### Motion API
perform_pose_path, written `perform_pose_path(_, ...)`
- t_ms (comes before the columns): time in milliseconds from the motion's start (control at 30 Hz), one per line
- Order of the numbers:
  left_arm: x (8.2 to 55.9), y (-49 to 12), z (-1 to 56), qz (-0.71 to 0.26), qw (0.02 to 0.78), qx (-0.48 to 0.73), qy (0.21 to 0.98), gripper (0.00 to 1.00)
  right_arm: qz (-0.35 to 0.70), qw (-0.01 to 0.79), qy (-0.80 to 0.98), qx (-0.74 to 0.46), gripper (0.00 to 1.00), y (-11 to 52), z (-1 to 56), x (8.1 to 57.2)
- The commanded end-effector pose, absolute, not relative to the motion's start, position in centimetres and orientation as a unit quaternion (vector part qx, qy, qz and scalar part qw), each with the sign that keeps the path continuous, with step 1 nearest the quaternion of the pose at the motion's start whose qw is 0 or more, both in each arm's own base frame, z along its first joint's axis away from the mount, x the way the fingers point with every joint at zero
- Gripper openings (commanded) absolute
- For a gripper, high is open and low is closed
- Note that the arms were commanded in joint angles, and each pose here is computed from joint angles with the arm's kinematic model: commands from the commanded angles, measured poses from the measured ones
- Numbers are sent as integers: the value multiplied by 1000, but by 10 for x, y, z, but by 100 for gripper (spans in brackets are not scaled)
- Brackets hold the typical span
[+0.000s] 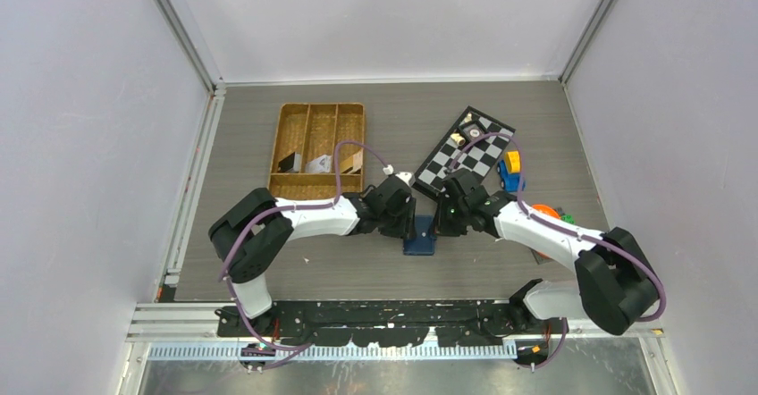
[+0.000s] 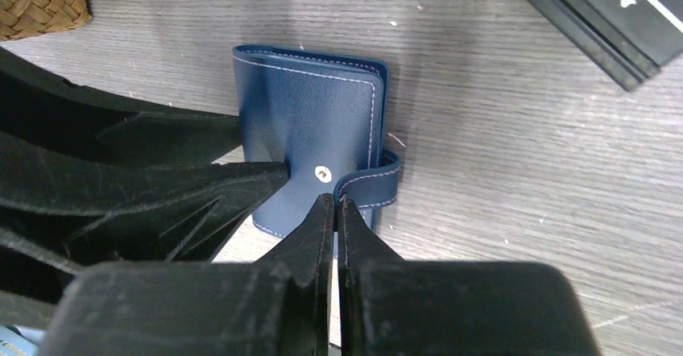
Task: Put the credit cards into the card holder
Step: Close the card holder at the center of the board.
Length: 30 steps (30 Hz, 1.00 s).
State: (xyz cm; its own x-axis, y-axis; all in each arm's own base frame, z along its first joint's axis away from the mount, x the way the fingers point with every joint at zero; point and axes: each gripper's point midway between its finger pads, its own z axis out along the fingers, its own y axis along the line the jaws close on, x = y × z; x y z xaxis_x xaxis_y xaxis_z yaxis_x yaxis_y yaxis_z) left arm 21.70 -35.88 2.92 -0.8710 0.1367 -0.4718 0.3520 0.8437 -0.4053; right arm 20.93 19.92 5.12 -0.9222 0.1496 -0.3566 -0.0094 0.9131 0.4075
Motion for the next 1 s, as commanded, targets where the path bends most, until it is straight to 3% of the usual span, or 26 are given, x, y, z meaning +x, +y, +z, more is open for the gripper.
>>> perform_pose_path(0,203,-328,-7,-173,181,142,958,35,240,193,951,32,0,216,50,218)
perform_pose_path(967,202,-333,-7,-184,179,143,956,30,249,155,955,34,0,226,27,217)
